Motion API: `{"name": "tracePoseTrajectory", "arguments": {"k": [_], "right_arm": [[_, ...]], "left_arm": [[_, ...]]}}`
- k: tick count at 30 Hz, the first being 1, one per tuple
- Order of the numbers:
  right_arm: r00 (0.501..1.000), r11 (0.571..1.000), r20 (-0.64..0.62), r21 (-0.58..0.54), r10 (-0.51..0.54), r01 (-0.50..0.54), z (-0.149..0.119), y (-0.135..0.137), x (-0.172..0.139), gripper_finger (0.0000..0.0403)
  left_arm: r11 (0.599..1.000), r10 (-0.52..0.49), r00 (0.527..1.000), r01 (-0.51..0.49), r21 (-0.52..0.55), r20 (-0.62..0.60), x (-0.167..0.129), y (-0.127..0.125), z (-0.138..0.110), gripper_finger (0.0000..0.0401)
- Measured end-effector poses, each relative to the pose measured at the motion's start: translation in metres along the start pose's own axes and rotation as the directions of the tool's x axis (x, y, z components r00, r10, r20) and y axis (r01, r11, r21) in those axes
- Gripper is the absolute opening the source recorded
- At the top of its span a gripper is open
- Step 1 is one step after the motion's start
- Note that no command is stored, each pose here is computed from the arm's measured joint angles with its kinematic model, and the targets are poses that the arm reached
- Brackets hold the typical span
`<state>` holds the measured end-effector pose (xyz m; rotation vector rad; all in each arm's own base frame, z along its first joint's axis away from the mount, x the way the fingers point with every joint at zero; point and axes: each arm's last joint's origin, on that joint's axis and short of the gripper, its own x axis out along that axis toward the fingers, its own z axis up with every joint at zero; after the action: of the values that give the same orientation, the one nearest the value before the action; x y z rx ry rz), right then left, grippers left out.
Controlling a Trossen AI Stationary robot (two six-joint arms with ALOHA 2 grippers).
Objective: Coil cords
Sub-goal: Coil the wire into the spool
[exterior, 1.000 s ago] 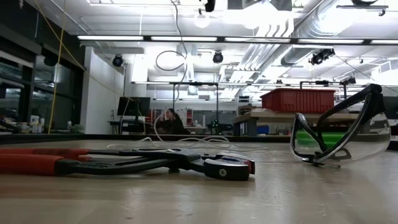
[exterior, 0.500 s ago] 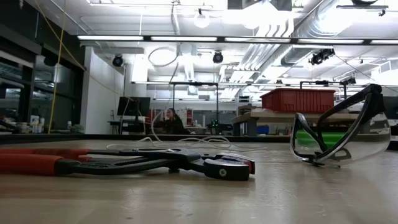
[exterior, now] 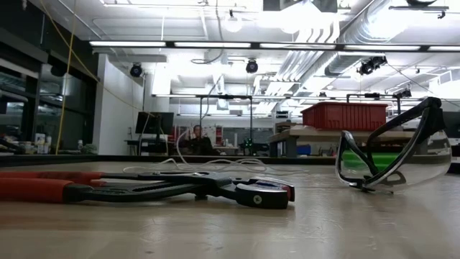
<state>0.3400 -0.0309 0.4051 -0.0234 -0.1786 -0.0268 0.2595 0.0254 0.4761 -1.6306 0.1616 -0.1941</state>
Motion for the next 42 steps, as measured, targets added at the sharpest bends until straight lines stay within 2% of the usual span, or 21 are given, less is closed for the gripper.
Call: {"name": "tracePoseTrajectory", "arguments": {"k": [3, 9, 15, 18, 23, 28, 30, 32, 37, 42], "right_arm": [[0.998, 0.999, 0.051, -0.005, 0.032, -0.032, 0.004, 0.0, 0.001, 0.0], [0.987, 0.994, 0.12, 0.016, 0.107, -0.11, 0.011, 0.005, 0.0, 0.0], [0.977, 0.992, 0.186, 0.042, 0.109, -0.118, 0.018, 0.01, -0.001, 0.0], [0.973, 0.992, 0.218, 0.077, 0.082, -0.1, 0.021, 0.009, -0.001, 0.0008], [0.98, 0.989, 0.187, 0.119, 0.062, -0.086, 0.015, 0.009, 0.001, 0.0064], [0.984, 0.983, 0.18, 0.177, 0.014, -0.047, 0.015, 0.01, 0.001, 0.0134], [0.985, 0.982, 0.173, 0.18, 0.019, -0.05, 0.014, 0.011, 0.001, 0.0148], [0.986, 0.982, 0.165, 0.18, 0.023, -0.053, 0.014, 0.011, 0.001, 0.0154], [0.994, 0.982, 0.108, 0.184, 0.025, -0.044, 0.011, 0.011, -0.001, 0.0156], [0.993, 0.979, 0.089, 0.18, 0.079, -0.094, 0.012, 0.012, -0.003, 0.0156]], "left_arm": [[0.999, -0.031, 0.999, 0.031, 0.016, -0.02, 0.017, 0.005, 0.006, 0.0], [0.979, -0.144, 0.989, 0.147, 0.141, -0.029, 0.03, 0.002, 0.023, 0.0], [0.925, -0.296, 0.955, 0.287, 0.249, 0.0, 0.043, -0.001, 0.039, 0.0], [0.903, -0.336, 0.942, 0.321, 0.285, 0.006, 0.046, -0.002, 0.044, 0.0], [0.865, -0.372, 0.925, 0.313, 0.392, 0.082, 0.043, -0.004, 0.054, 0.0], [0.797, -0.447, 0.886, 0.334, 0.504, 0.119, 0.034, -0.012, 0.064, 0.0], [0.762, -0.473, 0.871, 0.331, 0.557, 0.13, 0.029, -0.016, 0.067, 0.0], [0.746, -0.48, 0.865, 0.315, 0.586, 0.145, 0.023, -0.018, 0.072, 0.0], [0.733, -0.499, 0.852, 0.316, 0.602, 0.16, 0.006, -0.028, 0.075, 0.0], [0.759, -0.452, 0.882, 0.302, 0.577, 0.134, -0.009, -0.033, 0.07, 0.0]]}}
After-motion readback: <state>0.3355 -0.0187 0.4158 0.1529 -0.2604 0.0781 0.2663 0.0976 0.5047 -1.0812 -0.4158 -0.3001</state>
